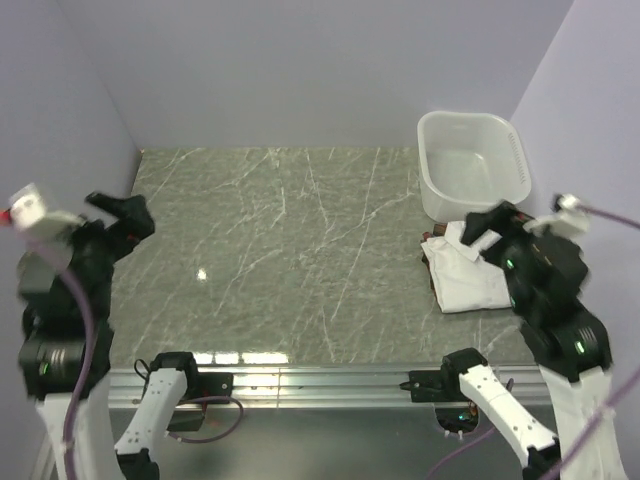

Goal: Fold and stack the long sleeve shirts
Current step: Neatly place the folded shirt to the corner

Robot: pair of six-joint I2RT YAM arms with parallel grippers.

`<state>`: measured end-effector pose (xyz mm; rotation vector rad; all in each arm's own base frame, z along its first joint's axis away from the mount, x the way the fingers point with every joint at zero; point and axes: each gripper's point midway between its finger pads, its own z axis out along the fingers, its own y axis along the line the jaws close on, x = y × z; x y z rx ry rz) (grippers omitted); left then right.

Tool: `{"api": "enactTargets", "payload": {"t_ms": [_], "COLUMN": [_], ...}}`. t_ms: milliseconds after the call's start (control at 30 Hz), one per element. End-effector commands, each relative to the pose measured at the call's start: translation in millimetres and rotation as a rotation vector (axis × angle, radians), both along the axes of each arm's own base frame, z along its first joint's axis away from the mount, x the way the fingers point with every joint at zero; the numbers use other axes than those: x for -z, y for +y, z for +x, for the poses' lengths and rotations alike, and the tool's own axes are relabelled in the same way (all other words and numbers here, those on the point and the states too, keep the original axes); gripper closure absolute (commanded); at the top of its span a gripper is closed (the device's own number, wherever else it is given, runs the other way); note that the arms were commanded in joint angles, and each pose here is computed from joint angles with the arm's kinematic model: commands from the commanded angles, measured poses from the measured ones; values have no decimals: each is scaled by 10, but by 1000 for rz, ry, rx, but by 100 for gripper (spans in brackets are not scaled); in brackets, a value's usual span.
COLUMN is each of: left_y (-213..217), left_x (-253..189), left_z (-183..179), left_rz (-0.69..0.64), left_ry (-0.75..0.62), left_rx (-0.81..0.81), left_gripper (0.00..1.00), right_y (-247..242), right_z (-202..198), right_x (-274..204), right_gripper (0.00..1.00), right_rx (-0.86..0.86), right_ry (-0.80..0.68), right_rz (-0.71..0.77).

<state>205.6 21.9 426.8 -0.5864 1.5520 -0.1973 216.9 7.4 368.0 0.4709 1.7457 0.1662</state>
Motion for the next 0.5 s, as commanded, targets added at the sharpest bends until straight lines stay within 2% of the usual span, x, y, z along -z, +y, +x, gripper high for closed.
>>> {"api": "enactTargets", "payload": {"t_ms": [0,167,467], "left_y": [251,409,418], "left_x": [-104,-41,45], "left_z": [-480,-705,-835], "left_rz": [39,57,25], "left_ry": [-1,-4,-7], "left_rx": [-147,-230,-218], "left_gripper": [1,1,1], "right_y": [-235,-402,-476], "right_z": [-416,-877,-1033], "right_x": [-58,-207,-68], "right_gripper": [5,2,1], "right_rx": [48,47,67], "right_ry": [-76,-258,-317], "right_rz": [-31,-56,-42]}}
